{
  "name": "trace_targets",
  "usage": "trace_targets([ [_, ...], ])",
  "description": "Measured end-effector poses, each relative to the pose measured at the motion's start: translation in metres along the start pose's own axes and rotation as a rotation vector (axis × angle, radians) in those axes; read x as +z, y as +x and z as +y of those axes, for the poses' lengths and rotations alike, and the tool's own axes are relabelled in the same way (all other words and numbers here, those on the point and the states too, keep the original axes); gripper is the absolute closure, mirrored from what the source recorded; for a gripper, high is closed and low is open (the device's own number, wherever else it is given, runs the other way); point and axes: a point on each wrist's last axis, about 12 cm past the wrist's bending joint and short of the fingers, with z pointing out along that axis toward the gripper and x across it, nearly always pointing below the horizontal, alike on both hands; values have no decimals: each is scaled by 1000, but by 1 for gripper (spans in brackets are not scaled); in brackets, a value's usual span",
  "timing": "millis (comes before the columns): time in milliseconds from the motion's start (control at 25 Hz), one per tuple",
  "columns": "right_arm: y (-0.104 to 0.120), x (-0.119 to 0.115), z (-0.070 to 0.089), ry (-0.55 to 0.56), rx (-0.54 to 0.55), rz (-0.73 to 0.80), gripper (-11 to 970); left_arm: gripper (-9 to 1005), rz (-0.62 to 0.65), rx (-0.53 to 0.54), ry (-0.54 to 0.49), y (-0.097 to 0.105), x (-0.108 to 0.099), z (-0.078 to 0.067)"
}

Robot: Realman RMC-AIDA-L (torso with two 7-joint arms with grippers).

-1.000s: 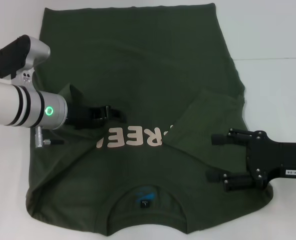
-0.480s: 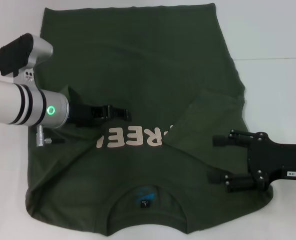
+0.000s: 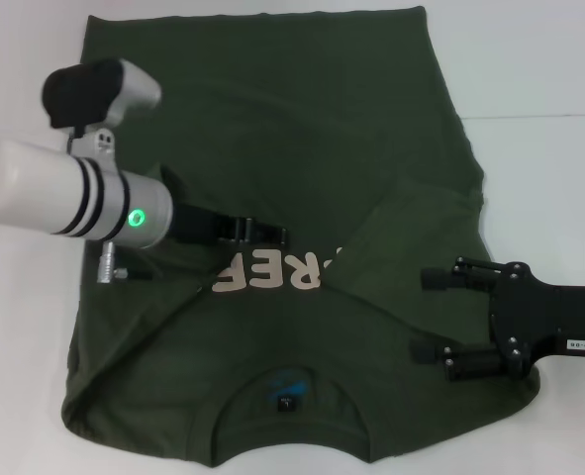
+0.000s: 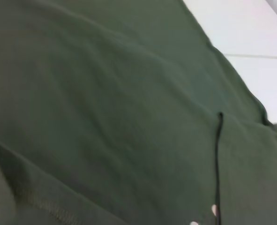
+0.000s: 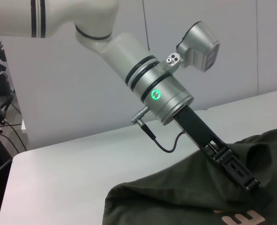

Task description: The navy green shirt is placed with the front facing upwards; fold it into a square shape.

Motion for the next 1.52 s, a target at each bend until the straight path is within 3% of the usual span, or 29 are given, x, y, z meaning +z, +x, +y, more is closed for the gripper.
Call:
trace_targets([
  [240, 0, 0, 0, 1, -2, 0, 17, 137, 10, 114, -10, -10, 2, -14],
  [560, 0, 0, -1, 7, -1, 2, 17, 141, -7, 107, -27, -13, -2, -9],
  [920, -1, 1, -2, 9, -2, 3, 17, 142, -59, 174, -27, -31, -9, -21],
  [1120, 0, 2, -2, 9, 4, 1, 18, 141, -69, 168, -31, -32, -10, -21],
  [1240, 0, 3, -2, 11, 4, 1, 18, 141, -92, 121, -36, -30, -14, -12],
  [1520, -2, 2, -5, 17, 29, 5, 18, 141, -212, -138, 34, -7, -53, 40],
])
